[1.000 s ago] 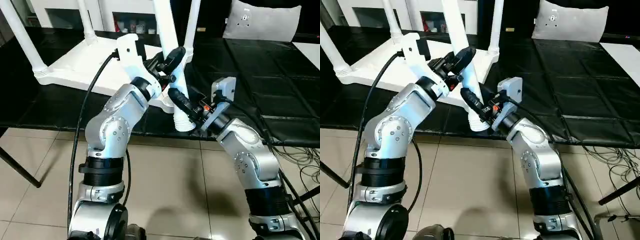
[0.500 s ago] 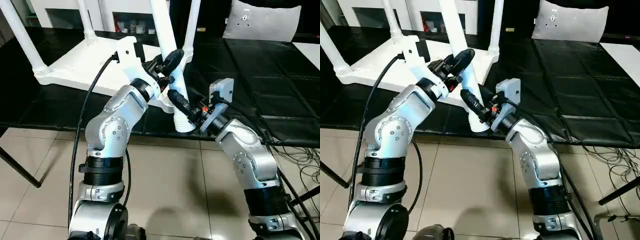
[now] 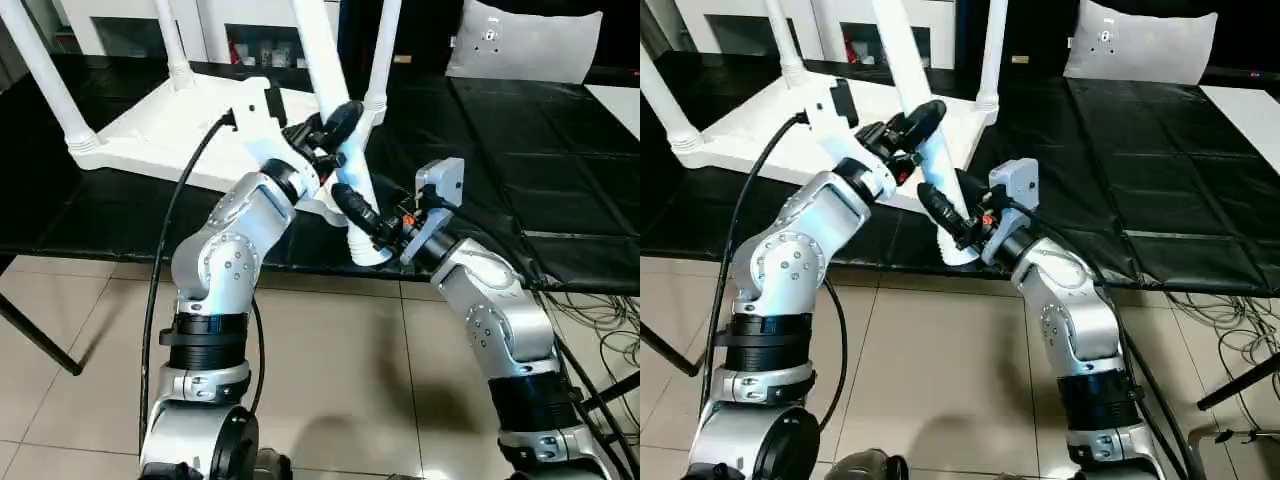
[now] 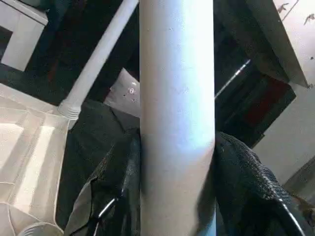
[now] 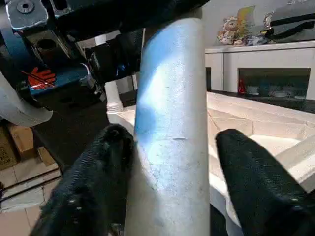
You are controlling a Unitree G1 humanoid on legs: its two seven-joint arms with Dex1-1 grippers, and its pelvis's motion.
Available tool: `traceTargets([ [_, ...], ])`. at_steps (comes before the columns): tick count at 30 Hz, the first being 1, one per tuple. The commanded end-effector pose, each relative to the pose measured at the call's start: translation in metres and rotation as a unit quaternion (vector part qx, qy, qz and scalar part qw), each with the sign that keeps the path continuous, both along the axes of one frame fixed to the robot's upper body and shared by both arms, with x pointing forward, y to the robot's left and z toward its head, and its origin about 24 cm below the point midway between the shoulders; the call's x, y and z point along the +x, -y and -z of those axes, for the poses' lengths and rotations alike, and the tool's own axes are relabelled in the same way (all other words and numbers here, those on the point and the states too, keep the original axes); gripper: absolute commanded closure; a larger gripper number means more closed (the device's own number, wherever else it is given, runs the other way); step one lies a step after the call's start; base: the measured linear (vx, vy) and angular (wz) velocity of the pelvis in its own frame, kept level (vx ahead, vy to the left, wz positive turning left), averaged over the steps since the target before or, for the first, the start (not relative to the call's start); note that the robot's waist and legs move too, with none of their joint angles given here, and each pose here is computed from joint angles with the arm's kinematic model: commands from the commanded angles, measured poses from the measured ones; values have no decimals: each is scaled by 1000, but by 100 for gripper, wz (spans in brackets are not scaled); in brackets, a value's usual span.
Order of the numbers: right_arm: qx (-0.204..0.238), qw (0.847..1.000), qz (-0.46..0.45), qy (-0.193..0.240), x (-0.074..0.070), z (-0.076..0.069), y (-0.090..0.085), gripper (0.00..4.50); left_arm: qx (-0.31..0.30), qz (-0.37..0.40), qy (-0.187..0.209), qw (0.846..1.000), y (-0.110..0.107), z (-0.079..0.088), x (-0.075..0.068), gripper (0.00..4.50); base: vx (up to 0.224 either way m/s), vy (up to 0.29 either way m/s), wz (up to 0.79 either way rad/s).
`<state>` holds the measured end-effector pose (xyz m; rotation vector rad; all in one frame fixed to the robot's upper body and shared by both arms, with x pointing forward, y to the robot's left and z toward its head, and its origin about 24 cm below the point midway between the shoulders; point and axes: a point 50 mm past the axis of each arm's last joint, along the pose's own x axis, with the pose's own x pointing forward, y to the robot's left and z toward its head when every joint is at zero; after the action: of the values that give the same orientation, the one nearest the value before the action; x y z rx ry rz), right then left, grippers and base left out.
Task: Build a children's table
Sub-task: Pick table leg
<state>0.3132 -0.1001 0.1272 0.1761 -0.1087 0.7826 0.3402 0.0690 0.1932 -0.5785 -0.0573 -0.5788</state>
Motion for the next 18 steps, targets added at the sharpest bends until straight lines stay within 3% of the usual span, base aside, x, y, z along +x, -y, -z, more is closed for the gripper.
traceTargets([
  [1,-1,1000,5,-2,2,-1,4,118,-2,0,7,1000,1,-6,1,268,0,0,0],
  [5,35,999,4,-6,2,-7,11,86,7,-4,7,1000,-2,-4,2,268,0,0,0],
  [7,86,996,12,-18,3,-14,22,52,13,-1,6,1000,-5,-3,2,268,0,0,0],
  [11,131,990,-3,-52,3,-23,47,32,27,56,9,998,-8,0,-2,268,0,0,0],
  [15,149,985,-42,-75,-2,-29,60,0,20,118,17,993,-7,-2,-8,268,0,0,0],
  [18,132,983,-90,-93,-9,-28,62,0,10,164,28,986,-6,-6,-12,268,0,0,0],
])
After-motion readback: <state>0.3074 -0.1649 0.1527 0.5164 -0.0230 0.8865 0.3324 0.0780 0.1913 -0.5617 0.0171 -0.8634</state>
